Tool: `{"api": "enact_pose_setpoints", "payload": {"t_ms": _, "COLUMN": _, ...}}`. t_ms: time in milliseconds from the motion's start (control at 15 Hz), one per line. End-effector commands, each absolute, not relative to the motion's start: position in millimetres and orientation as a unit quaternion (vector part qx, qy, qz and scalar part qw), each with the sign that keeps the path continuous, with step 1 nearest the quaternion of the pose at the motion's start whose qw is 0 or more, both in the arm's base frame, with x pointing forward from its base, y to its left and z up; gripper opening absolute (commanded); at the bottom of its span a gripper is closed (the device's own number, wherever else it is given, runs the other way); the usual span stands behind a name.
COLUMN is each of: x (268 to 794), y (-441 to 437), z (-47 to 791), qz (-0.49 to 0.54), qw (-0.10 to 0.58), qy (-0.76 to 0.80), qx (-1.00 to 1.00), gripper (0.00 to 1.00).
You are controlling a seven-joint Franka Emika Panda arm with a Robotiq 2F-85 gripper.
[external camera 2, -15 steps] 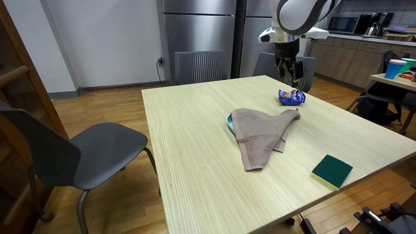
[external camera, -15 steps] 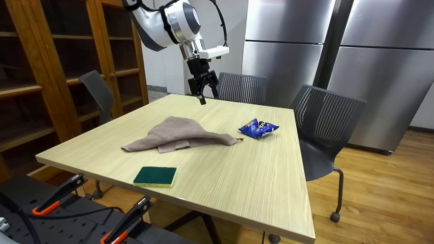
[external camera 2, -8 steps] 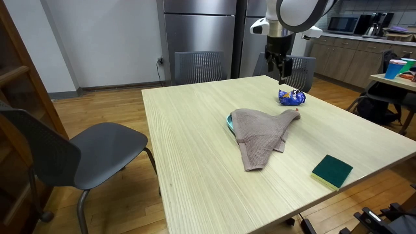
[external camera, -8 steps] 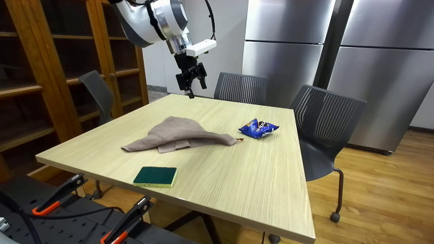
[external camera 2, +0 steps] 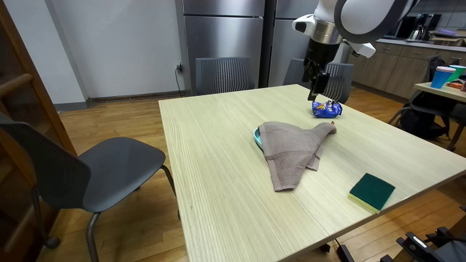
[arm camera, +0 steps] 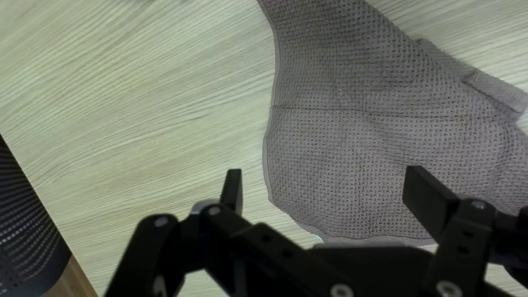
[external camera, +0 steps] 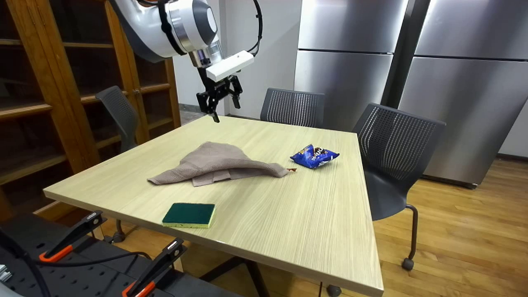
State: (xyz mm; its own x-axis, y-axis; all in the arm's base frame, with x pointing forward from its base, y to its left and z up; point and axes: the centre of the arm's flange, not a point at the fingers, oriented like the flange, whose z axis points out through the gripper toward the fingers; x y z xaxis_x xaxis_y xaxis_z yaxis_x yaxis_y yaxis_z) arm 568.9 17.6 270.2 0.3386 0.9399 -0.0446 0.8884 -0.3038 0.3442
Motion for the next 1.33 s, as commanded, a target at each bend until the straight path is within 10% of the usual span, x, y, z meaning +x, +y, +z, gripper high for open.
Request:
{"api": "enact_pose_setpoints", "payload": {"t_ms": 0, "x": 528.5, "y": 17.5, "z": 275.3, "qz": 0.111, "qw": 0.151, "qy": 0.538, "qx": 0.822, "gripper": 1.0}}
{"api": "enact_pose_setpoints", "payload": {"t_ms": 1267, "x": 466.4, "y": 35.1, "z": 236.7, "qz": 0.134, "qw": 0.041, "qy": 0.412, "qx": 0.9, "gripper": 1.0}}
